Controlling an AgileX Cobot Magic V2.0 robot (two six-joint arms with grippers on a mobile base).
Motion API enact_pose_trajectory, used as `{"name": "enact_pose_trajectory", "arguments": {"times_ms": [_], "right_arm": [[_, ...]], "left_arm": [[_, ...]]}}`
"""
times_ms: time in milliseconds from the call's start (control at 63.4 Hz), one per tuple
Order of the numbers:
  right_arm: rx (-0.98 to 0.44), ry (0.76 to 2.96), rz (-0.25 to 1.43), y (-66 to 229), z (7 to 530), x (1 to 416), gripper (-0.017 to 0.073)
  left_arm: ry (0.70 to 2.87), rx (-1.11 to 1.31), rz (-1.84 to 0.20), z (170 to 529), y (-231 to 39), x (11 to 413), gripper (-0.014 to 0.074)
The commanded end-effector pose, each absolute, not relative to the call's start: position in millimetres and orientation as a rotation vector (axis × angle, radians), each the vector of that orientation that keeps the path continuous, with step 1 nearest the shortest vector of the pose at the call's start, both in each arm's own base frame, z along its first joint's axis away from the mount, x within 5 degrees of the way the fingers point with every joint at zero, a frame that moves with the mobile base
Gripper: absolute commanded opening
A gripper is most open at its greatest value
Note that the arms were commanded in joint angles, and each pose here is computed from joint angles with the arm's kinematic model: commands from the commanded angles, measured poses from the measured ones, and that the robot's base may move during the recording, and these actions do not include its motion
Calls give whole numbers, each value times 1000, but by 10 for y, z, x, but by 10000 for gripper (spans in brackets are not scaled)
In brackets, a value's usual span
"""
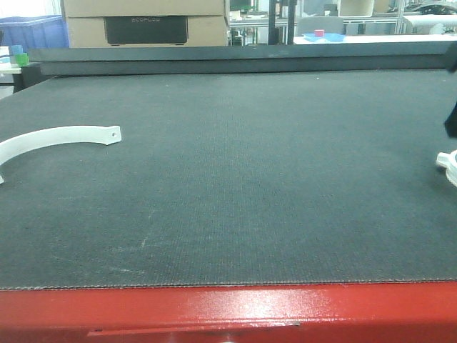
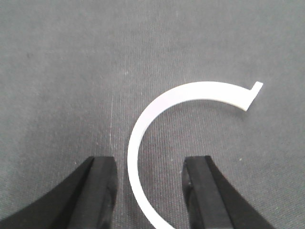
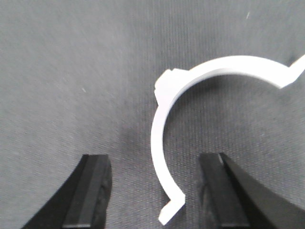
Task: Grab PVC pipe and place in blue bin
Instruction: 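Lower both open grippers over the two white arc pieces, then close left and right grippers on the edges of the white arcs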
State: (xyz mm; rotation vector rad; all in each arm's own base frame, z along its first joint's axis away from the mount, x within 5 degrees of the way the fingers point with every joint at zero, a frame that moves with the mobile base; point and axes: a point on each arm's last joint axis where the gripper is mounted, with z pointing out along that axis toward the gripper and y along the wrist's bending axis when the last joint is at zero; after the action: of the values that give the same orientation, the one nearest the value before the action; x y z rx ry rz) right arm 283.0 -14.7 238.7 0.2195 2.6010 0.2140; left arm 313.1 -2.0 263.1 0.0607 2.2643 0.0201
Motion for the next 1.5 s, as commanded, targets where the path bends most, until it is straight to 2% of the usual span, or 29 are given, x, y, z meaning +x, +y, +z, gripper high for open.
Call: {"name": "enact_pose_trajectory", "arguments": {"times_ms": [0,552,758,1357,1436,1484], "right_arm": [[200,2609,200,-164,2329,2888,286],[134,2632,133,-160,2070,3048,285],[112,2632,117,-169,2041,3066,169],[119,2663,112,-180,1874,3128,159],[119,2668,114,-178,1872,3124,120],[118,2672,115,-177,1870,3120,68]], "left_arm": [[2234,38,12,2656,-8,3166,256],[2217,-17,40,2606,149,3223,256],[2240,-26,32,2525,149,3258,256],[2202,-26,35,2535,152,3291,256],[2202,-26,35,2535,152,3291,256],[2204,-26,35,2533,152,3290,256]]}}
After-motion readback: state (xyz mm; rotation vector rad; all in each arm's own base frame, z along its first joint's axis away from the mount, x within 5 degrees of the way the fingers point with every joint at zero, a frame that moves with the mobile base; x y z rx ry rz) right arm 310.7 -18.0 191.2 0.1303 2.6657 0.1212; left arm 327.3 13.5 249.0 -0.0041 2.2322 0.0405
